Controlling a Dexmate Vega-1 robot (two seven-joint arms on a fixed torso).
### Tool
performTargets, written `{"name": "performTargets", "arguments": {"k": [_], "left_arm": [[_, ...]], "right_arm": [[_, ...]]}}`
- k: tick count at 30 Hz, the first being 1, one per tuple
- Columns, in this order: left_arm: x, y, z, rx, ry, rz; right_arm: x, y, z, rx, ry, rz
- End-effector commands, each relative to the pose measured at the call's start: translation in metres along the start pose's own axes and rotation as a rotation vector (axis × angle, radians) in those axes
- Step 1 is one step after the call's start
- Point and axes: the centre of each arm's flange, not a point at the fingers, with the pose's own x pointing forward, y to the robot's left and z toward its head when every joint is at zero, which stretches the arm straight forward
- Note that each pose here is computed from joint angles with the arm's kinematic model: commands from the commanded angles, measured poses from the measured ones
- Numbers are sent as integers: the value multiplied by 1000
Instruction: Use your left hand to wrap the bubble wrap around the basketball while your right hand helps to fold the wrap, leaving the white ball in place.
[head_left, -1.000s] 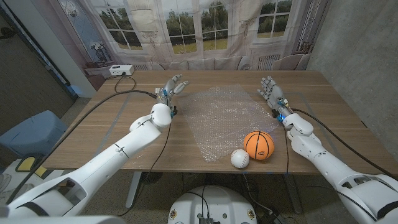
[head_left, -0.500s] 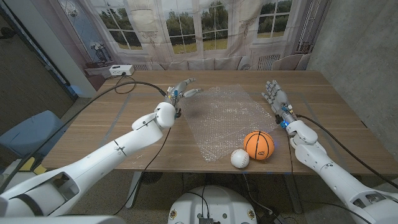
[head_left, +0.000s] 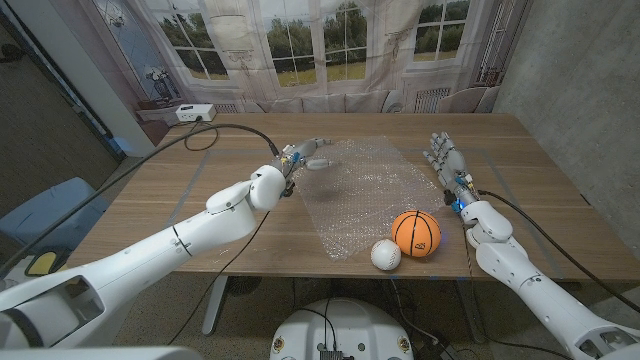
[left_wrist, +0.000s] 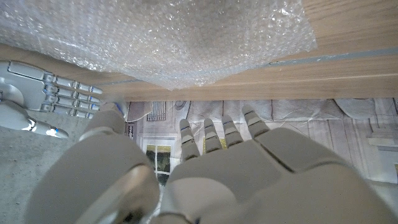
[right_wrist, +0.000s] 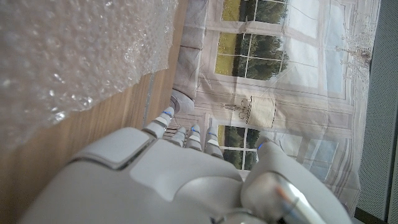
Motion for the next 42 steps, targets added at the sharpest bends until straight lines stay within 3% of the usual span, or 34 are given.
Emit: {"name": "performTargets", "arguments": {"k": [1,9,22,28,42], "left_arm": [[-14,-14,31,164,-76,-142],[-13,-19,55,270,-124,-238],[-25,-31,82,507,-150,-329],[-31,-36,86,583,-147,-376],[-38,-56,91,602,-184,-539]], "right_arm": [[-16,0,2,3,-26,-19],[-25,-4,3,2,-33,-28],[-33,-11,4,9,-49,-52],[-33,-11,2,16,-50,-54],[-32,-11,2,15,-48,-66]]}}
